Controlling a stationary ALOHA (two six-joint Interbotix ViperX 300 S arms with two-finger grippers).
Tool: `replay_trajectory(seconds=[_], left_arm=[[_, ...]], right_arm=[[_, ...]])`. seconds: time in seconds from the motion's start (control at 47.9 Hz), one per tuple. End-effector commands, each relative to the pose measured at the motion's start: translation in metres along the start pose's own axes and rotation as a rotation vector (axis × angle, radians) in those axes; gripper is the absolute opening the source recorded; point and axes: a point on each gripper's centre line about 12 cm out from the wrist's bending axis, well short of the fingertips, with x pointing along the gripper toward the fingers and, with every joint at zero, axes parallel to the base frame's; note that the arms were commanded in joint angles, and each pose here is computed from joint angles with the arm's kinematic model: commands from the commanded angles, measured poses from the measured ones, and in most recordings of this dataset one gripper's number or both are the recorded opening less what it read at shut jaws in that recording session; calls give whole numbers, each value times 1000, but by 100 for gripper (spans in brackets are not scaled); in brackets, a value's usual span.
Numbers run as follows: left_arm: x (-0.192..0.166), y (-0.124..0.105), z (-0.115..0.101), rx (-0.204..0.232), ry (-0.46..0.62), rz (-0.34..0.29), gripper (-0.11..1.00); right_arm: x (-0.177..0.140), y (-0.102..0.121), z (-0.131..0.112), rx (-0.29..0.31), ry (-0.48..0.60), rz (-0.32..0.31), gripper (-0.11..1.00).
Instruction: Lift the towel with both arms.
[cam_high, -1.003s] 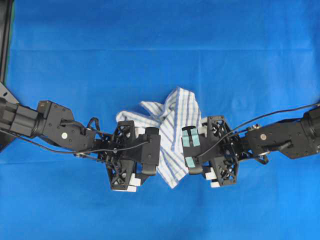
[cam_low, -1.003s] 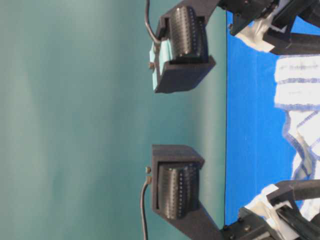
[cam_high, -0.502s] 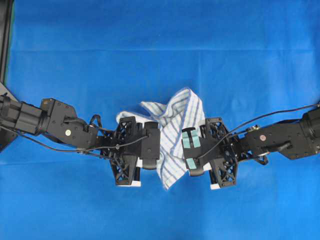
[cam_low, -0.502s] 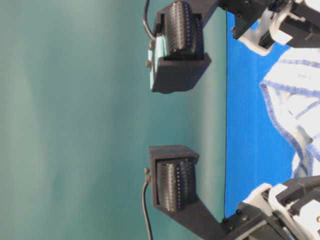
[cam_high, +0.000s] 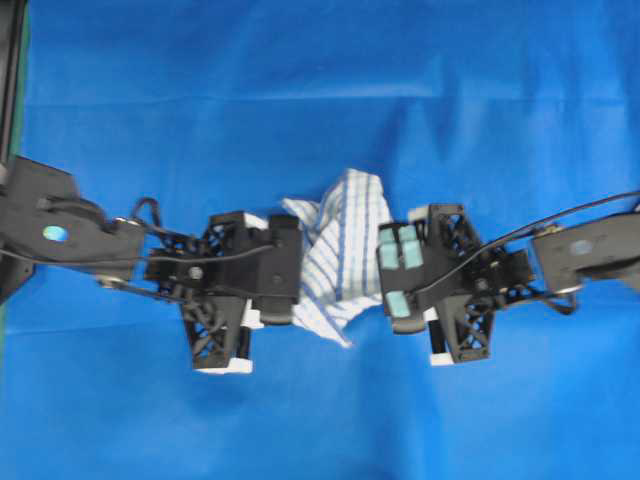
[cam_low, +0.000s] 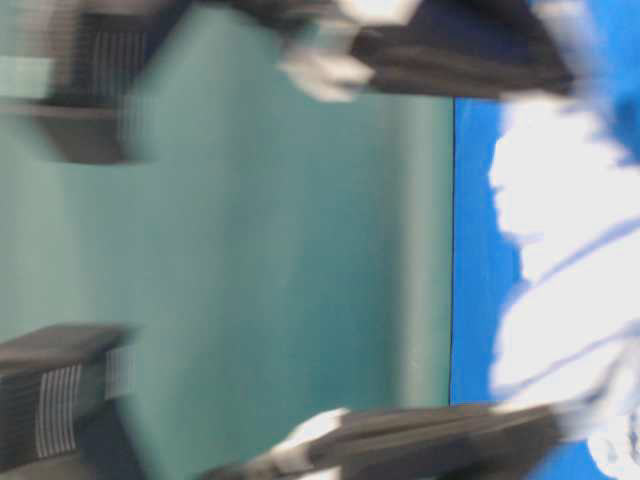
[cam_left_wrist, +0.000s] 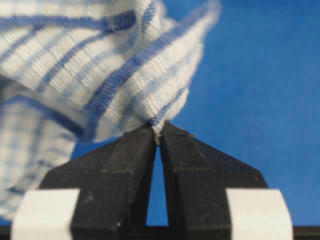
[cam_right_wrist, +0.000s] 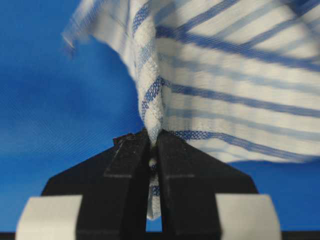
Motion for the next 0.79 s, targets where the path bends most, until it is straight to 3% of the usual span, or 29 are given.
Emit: replay_trajectory(seconds=[0.0,0.313,0.773], left_arm=[[-39,-7,29,-1,-91,-20,3],[-126,-14,69,13,-261,-47,3],[-212,2,101,-26,-359,-7,3]], right_arm=[[-40,-1,27,7,-75,-5,5],[-112,-10,64,5,-156,-44,5],[-202,-22,99,-25,-228,-107,5]])
